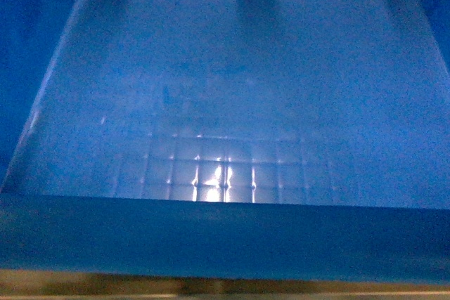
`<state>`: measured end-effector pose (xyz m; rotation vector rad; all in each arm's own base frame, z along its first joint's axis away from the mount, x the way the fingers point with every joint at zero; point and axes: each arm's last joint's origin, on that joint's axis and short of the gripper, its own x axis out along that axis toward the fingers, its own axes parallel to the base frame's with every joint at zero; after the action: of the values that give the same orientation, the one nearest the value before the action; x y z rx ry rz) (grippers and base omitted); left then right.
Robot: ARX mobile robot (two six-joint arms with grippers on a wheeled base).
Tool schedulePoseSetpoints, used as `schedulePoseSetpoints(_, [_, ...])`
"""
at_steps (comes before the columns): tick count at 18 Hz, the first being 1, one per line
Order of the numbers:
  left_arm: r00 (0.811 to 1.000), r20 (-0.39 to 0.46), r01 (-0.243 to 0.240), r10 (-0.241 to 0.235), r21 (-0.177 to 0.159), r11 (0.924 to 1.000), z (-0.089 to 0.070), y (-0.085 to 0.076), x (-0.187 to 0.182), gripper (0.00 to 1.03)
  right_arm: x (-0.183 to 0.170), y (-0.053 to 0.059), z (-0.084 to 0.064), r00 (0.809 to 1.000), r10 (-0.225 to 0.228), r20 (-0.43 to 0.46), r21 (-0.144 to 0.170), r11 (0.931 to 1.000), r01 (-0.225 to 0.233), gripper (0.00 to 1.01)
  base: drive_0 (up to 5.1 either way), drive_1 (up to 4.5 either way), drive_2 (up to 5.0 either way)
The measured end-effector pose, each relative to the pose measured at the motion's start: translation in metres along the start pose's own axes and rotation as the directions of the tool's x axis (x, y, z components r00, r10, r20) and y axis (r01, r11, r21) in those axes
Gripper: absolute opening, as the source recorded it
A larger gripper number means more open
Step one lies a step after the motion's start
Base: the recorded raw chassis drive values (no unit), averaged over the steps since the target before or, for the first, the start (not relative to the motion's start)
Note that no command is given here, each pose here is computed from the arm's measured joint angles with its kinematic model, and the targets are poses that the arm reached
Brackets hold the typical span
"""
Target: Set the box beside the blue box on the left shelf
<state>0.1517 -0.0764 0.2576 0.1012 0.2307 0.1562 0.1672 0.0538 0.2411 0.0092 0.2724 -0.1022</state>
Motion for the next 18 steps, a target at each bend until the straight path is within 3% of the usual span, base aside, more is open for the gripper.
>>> schedulePoseSetpoints(8, [1.000, 0.001, 0.000, 0.000, -0.002, 1.0000, 0.0001, 0.0001, -0.0001, 0.12, -0.0002, -0.0001, 0.0001, 1.000, 0.001, 0.001, 0.001, 1.0000, -0.001, 0.11, 0.1, 4.14, -3.9])
schedulePoseSetpoints(18, [1.000, -0.001, 0.001, -0.001, 0.002, 1.0000, -0.0002, -0.0005, 0.0004, 0.12, 0.0005, 0.0002, -0.0004, 1.000, 0.000, -0.003, -0.002, 1.0000, 0.000, 0.11, 0.0, 0.00, 0.0])
